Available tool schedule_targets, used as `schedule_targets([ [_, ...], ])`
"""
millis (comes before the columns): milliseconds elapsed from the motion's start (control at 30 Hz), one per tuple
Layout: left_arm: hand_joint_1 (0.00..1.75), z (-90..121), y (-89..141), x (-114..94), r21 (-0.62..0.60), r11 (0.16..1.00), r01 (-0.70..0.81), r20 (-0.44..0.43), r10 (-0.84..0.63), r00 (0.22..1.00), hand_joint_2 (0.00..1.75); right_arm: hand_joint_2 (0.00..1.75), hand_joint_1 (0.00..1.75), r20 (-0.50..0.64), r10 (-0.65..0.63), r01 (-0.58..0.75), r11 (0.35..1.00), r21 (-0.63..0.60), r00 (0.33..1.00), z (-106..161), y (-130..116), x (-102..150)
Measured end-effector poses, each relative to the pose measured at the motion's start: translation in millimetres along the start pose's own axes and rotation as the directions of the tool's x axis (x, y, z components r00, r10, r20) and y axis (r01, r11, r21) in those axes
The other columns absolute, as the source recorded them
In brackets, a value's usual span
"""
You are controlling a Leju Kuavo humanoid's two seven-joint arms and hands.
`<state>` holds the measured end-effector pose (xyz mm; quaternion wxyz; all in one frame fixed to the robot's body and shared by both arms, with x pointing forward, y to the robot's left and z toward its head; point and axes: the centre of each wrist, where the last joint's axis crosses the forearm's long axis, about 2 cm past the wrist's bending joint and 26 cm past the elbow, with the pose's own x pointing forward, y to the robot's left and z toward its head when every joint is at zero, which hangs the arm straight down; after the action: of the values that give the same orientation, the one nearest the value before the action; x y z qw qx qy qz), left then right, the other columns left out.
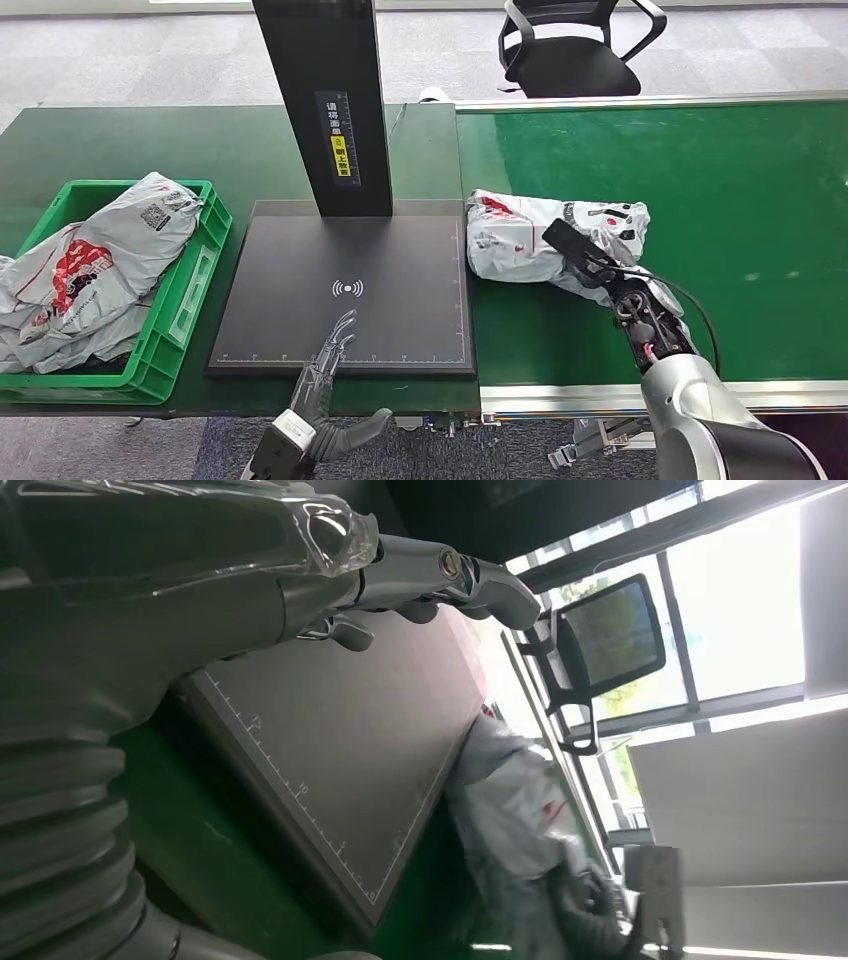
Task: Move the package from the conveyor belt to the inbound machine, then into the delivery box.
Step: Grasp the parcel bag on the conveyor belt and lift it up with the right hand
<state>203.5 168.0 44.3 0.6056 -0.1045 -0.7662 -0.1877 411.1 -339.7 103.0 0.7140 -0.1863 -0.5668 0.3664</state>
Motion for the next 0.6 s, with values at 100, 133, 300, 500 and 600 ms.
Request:
schedule_targets([
  [100, 0.00, 2.4, -0.4, 1.1, 0.007, 1.000, 0.010, 0.001, -0.010, 1.000, 1.75, 1.75, 1.75, 0.144, -0.090, 0.120, 0.970, -0.210, 0.985, -6.5, -15.8, 16.0],
  [133, 0.00, 2.7, -0.3, 1.4, 0.009, 1.000, 0.013, 0.002, -0.013, 1.000, 1.75, 1.75, 1.75, 0.179, -0.110, 0.154, 0.954, -0.256, 0.978, -8.5, -22.3, 21.2],
  [300, 0.00, 4.6, -0.9, 1.8, 0.024, 0.999, 0.021, 0.001, -0.021, 1.000, 1.75, 1.75, 1.75, 0.342, -0.174, 0.309, 0.865, -0.396, 0.923, -13.4, -43.2, 40.1],
  [500, 0.00, 5.2, -0.9, 2.4, 0.033, 0.999, 0.025, 0.002, -0.025, 1.000, 1.75, 1.75, 1.75, 0.443, -0.180, 0.394, 0.798, -0.457, 0.878, -15.4, -59.2, 55.2],
  [600, 0.00, 5.2, -0.9, 2.4, 0.033, 0.999, 0.025, 0.002, -0.025, 1.000, 1.75, 1.75, 1.75, 0.455, -0.176, 0.400, 0.792, -0.461, 0.873, -15.6, -61.1, 58.4],
])
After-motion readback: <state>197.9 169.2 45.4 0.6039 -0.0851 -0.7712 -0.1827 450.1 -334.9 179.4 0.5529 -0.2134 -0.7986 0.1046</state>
